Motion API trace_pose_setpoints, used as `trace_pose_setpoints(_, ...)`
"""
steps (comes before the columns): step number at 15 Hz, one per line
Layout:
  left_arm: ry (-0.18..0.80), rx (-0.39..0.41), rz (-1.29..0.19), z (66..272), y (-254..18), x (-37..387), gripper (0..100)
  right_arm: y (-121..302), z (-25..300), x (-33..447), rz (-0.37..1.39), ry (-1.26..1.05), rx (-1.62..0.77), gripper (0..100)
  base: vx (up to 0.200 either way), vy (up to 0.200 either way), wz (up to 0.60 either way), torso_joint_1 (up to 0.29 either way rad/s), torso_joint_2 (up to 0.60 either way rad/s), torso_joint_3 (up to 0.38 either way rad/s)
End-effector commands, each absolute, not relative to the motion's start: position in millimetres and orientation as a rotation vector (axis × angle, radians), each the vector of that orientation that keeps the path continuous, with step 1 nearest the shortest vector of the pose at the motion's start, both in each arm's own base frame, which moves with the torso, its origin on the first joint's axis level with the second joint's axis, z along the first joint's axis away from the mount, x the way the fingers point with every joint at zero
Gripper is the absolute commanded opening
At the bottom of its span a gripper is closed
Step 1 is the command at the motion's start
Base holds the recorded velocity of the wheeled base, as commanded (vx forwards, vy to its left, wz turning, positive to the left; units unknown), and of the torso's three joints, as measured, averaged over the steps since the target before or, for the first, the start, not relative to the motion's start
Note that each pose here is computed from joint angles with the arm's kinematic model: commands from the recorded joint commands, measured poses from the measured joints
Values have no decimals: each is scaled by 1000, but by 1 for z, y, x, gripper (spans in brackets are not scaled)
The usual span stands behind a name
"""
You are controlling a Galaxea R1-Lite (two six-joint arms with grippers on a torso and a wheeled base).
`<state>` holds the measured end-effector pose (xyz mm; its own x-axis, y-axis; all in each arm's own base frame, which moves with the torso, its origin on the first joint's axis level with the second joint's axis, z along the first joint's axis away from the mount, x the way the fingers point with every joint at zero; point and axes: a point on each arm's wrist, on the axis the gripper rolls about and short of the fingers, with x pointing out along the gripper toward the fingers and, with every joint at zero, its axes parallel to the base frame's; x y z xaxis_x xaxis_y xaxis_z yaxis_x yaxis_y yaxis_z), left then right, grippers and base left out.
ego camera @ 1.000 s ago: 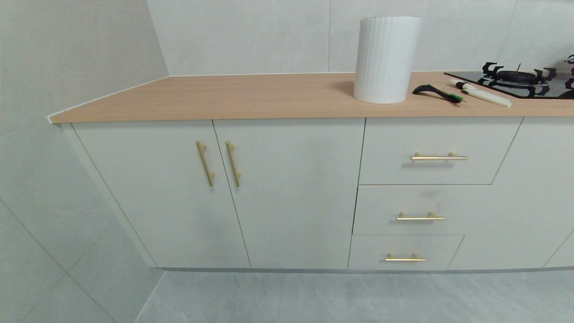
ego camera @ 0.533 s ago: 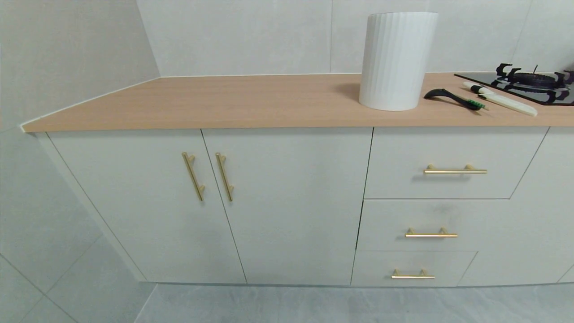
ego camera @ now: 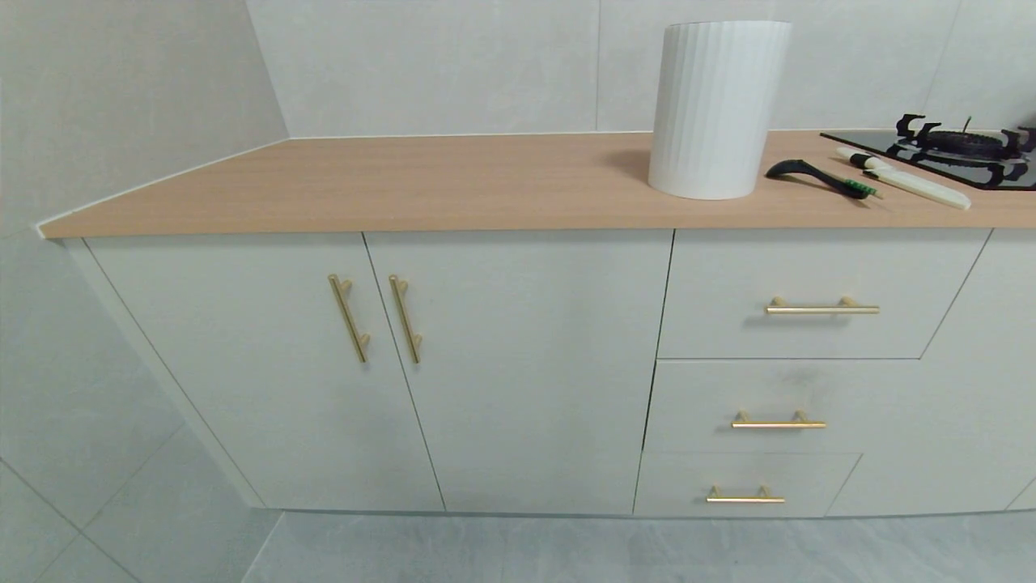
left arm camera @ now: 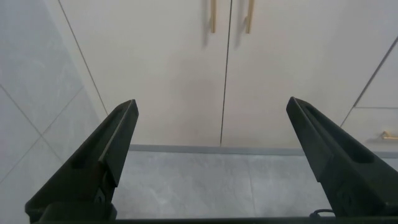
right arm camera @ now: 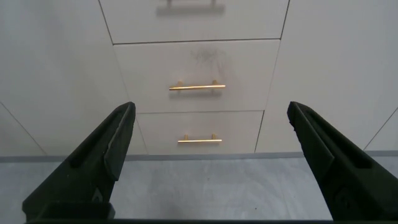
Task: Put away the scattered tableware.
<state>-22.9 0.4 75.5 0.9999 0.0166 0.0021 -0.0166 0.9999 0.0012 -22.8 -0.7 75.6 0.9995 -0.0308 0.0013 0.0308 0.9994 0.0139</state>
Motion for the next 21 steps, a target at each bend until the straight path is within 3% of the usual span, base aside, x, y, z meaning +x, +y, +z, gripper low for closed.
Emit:
trace_pose_setpoints(1,-2,0,17,76,0,-23,100,-1,76,-23,-29,0,11,100,0,0,0,0,0,0)
trace_pose_setpoints(3,-2,2,17,76,0,-23,100,-1,76,-22,-29,8,8,100,0,0,0,0,0,0)
trace_pose_setpoints(5,0,0,17,75,0,-23,100,-1,152,-15,-25,-15,85,100,0,0,0,0,0,0)
trace_pose_setpoints(8,-2,0,17,76,0,-23,100,0,169,48,-15,325,11,100,0,0,0,0,0,0)
trace_pose_setpoints(12,0,0,17,75,0,-23,100,7,158,151,35,676,-23,100,0,0,0,0,0,0)
trace_pose_setpoints(14,0,0,17,75,0,-23,100,10,135,207,33,773,-25,100,0,0,0,0,0,0)
trace_pose_setpoints(18,-2,0,17,76,0,-23,100,13,87,280,35,765,-39,100,0,0,0,0,0,0)
trace_pose_setpoints(21,0,0,17,75,0,-23,100,13,66,299,34,806,-41,100,0,0,0,0,0,0)
